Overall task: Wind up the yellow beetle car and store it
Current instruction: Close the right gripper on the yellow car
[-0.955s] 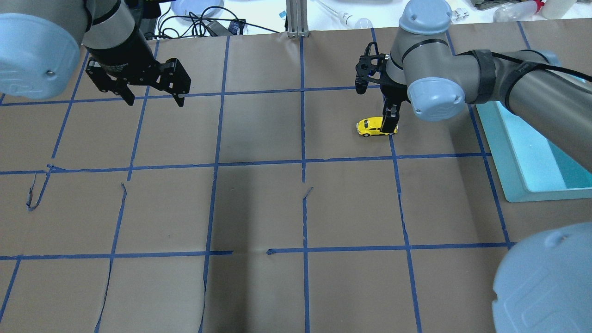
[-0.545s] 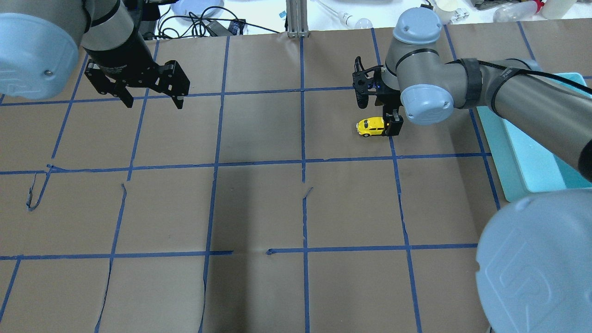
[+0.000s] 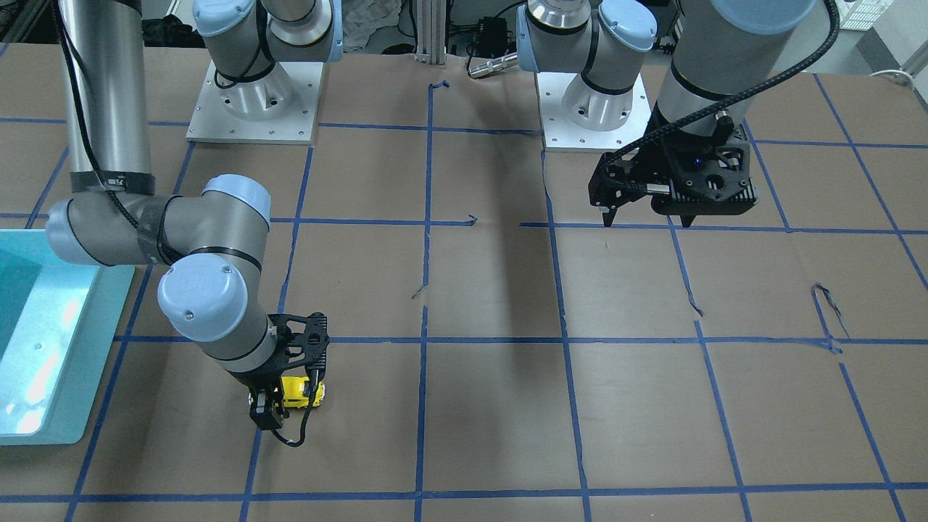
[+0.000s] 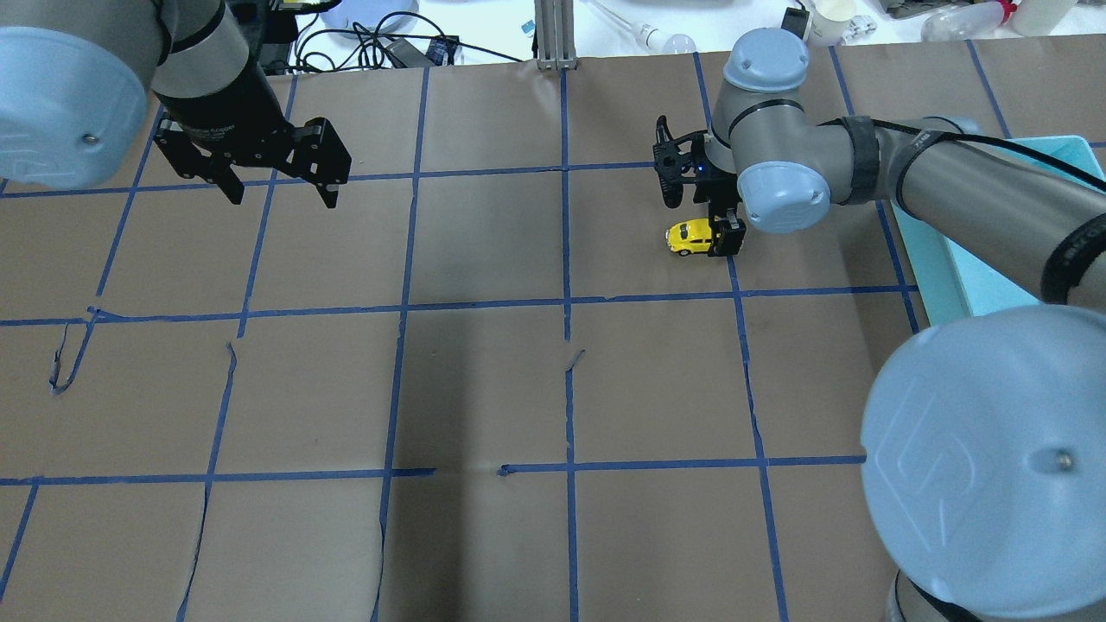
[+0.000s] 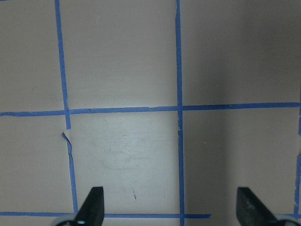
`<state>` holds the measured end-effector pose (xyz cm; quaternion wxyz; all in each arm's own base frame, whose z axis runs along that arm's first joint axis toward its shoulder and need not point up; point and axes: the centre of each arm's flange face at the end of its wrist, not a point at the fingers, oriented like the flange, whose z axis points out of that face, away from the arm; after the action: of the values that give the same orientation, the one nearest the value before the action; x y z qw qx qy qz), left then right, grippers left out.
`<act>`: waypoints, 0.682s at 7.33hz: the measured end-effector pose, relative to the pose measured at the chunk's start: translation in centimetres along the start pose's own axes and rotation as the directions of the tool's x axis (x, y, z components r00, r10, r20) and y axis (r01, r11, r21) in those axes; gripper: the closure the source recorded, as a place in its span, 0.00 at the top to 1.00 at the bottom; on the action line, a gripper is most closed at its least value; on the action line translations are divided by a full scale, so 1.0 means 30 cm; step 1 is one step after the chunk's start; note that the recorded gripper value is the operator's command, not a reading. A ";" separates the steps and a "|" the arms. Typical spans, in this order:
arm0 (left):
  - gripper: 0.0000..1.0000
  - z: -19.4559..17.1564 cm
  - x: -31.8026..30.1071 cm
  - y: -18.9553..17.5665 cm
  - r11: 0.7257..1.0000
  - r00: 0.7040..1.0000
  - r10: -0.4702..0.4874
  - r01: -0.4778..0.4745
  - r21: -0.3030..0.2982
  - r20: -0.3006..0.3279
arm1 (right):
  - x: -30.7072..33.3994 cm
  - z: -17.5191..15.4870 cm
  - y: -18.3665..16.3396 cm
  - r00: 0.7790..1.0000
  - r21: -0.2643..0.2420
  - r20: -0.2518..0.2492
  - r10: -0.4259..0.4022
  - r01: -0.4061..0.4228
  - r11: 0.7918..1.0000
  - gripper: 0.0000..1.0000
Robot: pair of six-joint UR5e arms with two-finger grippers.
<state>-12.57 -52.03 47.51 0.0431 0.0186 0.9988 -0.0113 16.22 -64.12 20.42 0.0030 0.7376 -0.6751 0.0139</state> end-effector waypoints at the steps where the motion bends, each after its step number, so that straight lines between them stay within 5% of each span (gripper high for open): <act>1: 1.00 -0.002 0.002 0.001 1.000 1.000 0.002 -0.002 0.001 0.001 | 0.003 0.013 -0.002 1.000 0.007 0.005 0.030 -0.030 1.000 1.00; 2: 1.00 -0.003 0.004 0.004 1.000 1.000 0.003 -0.003 0.002 0.002 | 0.005 0.025 -0.003 0.999 0.011 0.011 0.047 -0.047 0.999 0.76; 3: 1.00 -0.006 0.005 0.007 1.000 1.000 0.004 -0.004 0.003 0.002 | 0.006 0.036 -0.004 0.998 0.014 0.016 0.053 -0.053 0.998 0.35; 4: 1.00 -0.006 0.005 0.009 1.000 1.000 0.004 -0.004 0.003 0.002 | 0.006 0.043 -0.004 0.998 0.016 0.020 0.052 -0.052 0.999 0.14; 5: 1.00 -0.002 0.004 0.012 1.000 1.000 0.004 -0.004 0.000 0.002 | 0.006 0.044 -0.004 0.998 0.016 0.022 0.051 -0.051 0.999 0.04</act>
<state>-12.69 -51.67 47.56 0.0442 0.0208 0.9987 -0.0113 16.39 -64.30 19.10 -0.0105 0.7202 -0.6936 0.0116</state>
